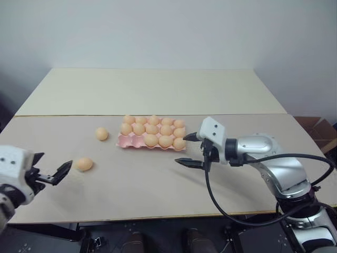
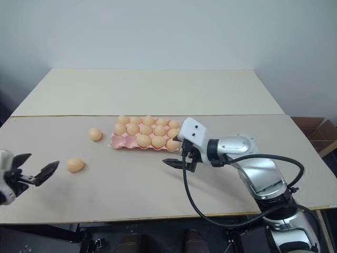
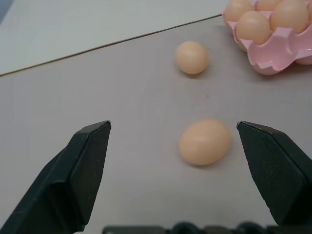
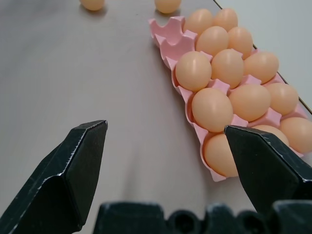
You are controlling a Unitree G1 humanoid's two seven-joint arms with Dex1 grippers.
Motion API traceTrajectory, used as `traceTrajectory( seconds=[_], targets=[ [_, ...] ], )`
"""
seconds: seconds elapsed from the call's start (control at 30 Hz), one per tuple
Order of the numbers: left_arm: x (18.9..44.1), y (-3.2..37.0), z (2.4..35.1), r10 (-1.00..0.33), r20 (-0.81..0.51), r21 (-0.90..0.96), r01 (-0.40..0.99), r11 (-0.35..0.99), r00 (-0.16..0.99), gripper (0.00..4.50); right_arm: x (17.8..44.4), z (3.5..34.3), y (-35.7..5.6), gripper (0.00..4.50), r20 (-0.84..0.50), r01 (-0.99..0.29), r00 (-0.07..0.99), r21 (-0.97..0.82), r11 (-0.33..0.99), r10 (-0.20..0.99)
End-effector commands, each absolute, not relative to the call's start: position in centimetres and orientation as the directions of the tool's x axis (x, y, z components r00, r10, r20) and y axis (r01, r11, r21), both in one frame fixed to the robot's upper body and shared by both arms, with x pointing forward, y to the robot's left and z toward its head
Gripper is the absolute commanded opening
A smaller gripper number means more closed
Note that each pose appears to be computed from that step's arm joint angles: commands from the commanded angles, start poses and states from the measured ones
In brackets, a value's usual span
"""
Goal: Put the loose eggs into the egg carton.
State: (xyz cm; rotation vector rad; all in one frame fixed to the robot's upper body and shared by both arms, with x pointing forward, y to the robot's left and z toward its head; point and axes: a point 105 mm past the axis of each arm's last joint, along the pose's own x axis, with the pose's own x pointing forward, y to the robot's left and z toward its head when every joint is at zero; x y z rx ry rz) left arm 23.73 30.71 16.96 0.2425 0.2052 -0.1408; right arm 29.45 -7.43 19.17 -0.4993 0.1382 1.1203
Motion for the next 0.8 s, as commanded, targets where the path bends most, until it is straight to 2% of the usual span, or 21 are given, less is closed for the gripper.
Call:
traceTrajectory(
  seconds=[0.03,0.43,0.63,0.73,0.8],
  targets=[
    [25.0,29.9,16.2,-0.16,-0.217,0.239,0.212,0.948,0.963,4.5,29.0,20.3,-7.9,4.46,-0.322,-0.863,0.476,-0.348,0.365,0.819],
    [28.1,28.9,12.9,-0.199,-0.258,0.211,0.256,0.943,0.945,4.5,28.6,20.3,-8.1,4.46,-0.304,-0.842,0.518,-0.344,0.416,0.799],
    [28.9,28.3,11.2,-0.223,-0.31,0.197,0.292,0.936,0.924,4.5,28.6,20.2,-8.4,4.46,-0.304,-0.827,0.545,-0.349,0.441,0.781],
    [29.1,28.1,11.1,-0.232,-0.309,0.188,0.298,0.936,0.922,3.94,28.5,20.0,-8.6,4.5,-0.312,-0.823,0.551,-0.357,0.442,0.774],
    [29.3,28.1,10.9,-0.226,-0.313,0.193,0.295,0.936,0.922,3.32,28.5,20.0,-8.6,4.5,-0.31,-0.82,0.556,-0.358,0.447,0.771]
  ],
)
